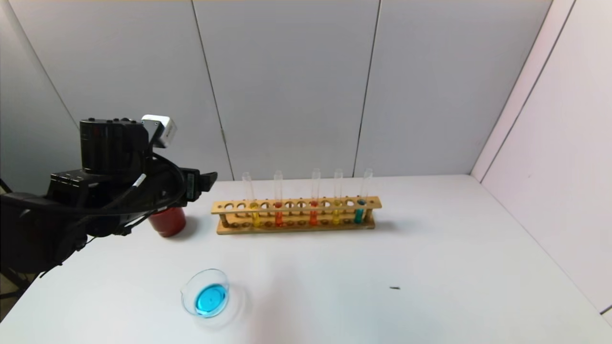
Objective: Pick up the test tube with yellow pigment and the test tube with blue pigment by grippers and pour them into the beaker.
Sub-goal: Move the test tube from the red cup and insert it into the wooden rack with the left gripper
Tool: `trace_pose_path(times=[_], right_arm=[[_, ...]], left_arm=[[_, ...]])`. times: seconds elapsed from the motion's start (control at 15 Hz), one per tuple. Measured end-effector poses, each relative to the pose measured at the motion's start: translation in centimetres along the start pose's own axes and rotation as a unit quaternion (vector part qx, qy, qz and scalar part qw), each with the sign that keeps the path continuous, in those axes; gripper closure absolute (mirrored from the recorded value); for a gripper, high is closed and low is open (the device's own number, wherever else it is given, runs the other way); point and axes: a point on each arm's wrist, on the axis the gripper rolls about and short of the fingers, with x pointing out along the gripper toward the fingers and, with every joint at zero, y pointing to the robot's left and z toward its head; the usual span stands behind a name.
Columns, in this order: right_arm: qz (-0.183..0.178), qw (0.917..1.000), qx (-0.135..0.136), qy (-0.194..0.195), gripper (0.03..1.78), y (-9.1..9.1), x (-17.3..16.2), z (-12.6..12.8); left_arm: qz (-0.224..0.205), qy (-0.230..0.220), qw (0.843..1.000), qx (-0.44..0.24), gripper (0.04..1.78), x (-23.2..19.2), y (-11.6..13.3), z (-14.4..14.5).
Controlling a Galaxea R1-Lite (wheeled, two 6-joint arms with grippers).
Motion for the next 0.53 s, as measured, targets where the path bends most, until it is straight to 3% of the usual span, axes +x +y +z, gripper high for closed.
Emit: trace_pose_path(times=[0.53], right_arm=[[0.000,1.0000,0.000,0.000,0.07,0.0,0.0,0.0]], left_arm=[[-0.050,0.010,0.998,-0.022,0.07,-1.3,-4.1,-0.8]])
